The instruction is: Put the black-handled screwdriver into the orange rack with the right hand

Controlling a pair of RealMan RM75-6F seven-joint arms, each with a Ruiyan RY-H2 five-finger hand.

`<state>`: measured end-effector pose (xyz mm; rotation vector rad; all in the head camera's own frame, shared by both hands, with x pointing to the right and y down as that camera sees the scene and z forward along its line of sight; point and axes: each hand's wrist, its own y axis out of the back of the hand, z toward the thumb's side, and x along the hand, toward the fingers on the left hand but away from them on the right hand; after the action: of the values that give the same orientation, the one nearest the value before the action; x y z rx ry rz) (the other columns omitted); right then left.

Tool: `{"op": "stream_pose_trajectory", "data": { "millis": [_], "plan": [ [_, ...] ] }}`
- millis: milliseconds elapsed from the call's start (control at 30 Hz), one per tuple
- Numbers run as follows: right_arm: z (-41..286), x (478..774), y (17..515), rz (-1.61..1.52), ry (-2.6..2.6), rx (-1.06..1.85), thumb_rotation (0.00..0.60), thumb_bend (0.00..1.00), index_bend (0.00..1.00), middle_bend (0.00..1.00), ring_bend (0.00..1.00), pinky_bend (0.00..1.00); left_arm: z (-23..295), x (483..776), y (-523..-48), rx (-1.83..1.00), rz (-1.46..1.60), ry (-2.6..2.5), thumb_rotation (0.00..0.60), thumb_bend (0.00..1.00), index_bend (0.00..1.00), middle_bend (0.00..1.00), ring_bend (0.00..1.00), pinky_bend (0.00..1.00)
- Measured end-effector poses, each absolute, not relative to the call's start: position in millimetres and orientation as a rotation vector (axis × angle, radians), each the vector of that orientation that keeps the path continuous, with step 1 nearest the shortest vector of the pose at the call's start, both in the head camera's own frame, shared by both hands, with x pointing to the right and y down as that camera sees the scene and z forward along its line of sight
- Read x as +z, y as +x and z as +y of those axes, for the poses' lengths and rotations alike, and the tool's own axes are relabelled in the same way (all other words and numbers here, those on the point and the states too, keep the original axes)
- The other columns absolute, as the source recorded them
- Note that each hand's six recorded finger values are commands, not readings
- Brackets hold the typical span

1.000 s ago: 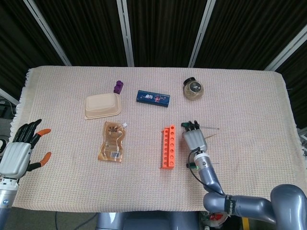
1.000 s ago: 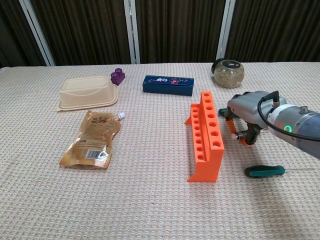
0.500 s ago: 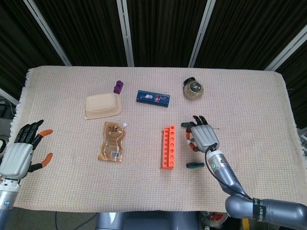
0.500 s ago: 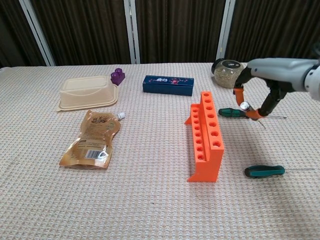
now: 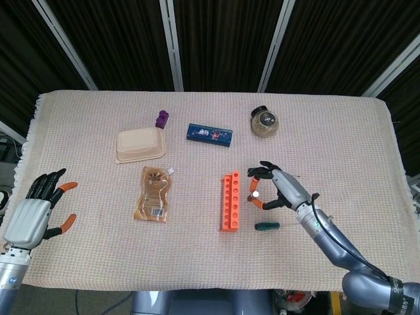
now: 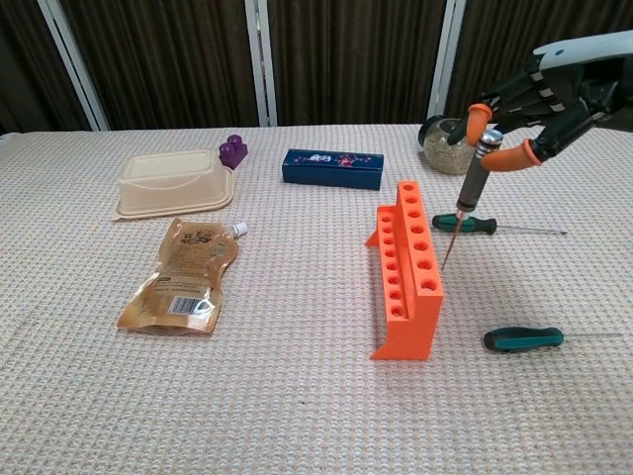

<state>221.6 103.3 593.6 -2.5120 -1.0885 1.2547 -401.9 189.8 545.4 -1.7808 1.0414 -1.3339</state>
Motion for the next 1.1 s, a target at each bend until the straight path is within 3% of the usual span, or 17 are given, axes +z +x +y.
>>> {"op": "stream_pose_trajectory", "data": {
  "millis": [667, 1100],
  "plan": [
    [88.6, 542.4, 223.5, -1.109, -2.779, 1.018, 0.6, 0.37, 0.68, 0.25, 0.0, 0.0, 189.1, 547.0, -397.9, -1.336, 1.031, -1.789, 0.6, 0.33, 0.22, 0.0, 0.0, 0.0],
    [91.8, 546.8, 216.2, -1.034, -2.783, 1.04, 0.6, 0.37, 0.68, 0.25, 0.0, 0.0, 189.4, 549.4, -399.3, -1.338, 1.034, -1.793, 0.6, 0.33, 0.22, 0.0, 0.0, 0.0]
  ]
}}
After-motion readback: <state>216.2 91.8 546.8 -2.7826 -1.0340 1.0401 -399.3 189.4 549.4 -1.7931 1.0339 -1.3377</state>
